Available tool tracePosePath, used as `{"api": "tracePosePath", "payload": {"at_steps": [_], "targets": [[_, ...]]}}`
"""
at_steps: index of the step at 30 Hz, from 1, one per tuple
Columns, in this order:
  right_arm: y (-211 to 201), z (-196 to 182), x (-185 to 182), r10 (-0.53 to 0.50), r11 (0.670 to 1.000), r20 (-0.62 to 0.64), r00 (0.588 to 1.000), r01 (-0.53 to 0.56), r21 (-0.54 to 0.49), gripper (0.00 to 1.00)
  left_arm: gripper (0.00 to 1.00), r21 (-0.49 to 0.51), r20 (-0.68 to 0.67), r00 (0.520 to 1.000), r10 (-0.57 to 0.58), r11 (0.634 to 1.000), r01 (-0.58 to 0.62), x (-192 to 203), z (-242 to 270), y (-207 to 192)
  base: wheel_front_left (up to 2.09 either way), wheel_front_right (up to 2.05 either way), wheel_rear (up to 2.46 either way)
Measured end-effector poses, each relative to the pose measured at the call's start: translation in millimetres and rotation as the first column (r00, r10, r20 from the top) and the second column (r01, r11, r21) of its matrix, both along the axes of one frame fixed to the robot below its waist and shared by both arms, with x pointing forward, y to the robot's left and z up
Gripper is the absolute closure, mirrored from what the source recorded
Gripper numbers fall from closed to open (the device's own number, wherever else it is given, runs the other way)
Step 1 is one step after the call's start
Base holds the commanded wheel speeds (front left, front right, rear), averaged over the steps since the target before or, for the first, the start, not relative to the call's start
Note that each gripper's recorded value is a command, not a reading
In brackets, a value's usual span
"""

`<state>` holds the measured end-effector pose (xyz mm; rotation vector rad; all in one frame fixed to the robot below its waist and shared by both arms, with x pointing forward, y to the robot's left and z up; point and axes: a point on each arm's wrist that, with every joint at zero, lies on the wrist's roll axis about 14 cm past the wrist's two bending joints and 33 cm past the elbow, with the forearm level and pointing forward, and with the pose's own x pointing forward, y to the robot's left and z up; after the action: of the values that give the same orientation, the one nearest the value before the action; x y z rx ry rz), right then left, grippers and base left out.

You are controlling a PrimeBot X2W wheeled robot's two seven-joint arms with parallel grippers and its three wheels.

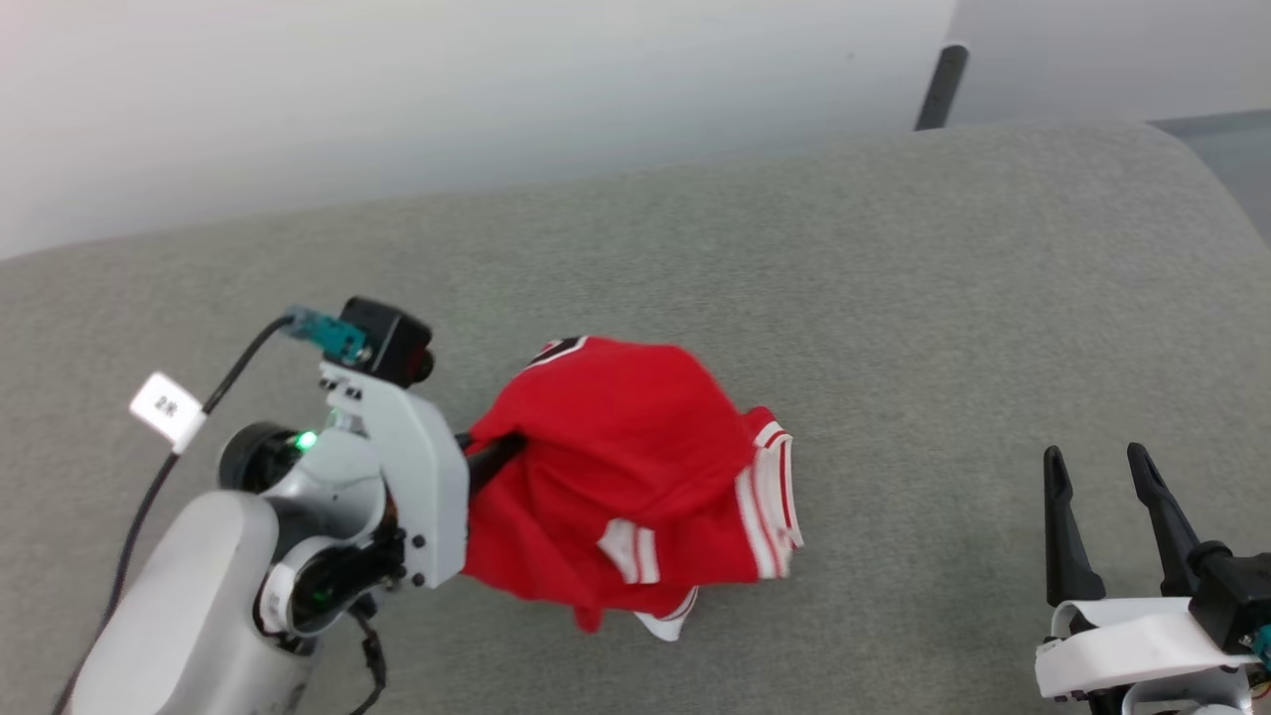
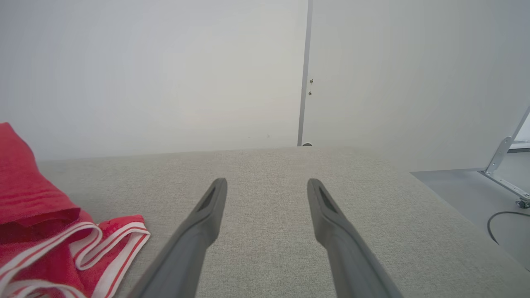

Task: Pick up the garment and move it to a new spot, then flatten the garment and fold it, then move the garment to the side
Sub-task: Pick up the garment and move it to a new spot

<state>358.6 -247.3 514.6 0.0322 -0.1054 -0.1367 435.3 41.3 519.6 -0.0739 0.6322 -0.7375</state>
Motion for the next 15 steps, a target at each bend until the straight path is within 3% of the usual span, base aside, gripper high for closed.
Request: {"api": "tracePosePath", "payload": {"at_steps": [2, 4, 6, 8, 9, 15], "targets": [[4, -1, 3, 0.014, 1.0, -0.002, 1.0, -0.014, -0.003, 0.0, 1.0, 0.035, -0.008, 0.999, 0.044, 0.998, -0.044, 1, -11, 17, 0.0, 0.0, 0.0], [9, -1, 7, 0.03, 1.0, -0.002, 1.0, -0.03, -0.003, 0.0, 0.81, 0.035, -0.024, 0.996, 0.09, 0.995, -0.089, 1, -20, 30, 0.0, 0.0, 0.0], [14, -1, 10, 0.046, 0.999, -0.002, 0.999, -0.046, -0.005, 0.0, 0.56, 0.051, -0.054, 0.99, 0.127, 0.991, -0.124, -1, -33, 42, 0.0, 0.0, 0.0], [19, 0, 12, 0.061, 0.998, 0.002, 0.998, -0.061, -0.007, 0.0, 0.09, 0.061, -0.061, 0.986, 0.157, 0.986, -0.153, -3, -41, 52, 0.0, 0.0, 0.0], [21, 1, 13, 0.068, 0.998, 0.003, 0.998, -0.068, -0.01, 0.0, 0.0, 0.064, -0.067, 0.983, 0.174, 0.983, -0.17, -4, -45, 57, 0.0, 0.0, 0.0], [36, 9, 19, 0.112, 0.993, 0.018, 0.994, -0.112, -0.03, 0.0, 0.0, 0.062, -0.05, 0.97, 0.237, 0.97, -0.233, -8, -51, 76, 0.0, 0.0, 0.0]]}}
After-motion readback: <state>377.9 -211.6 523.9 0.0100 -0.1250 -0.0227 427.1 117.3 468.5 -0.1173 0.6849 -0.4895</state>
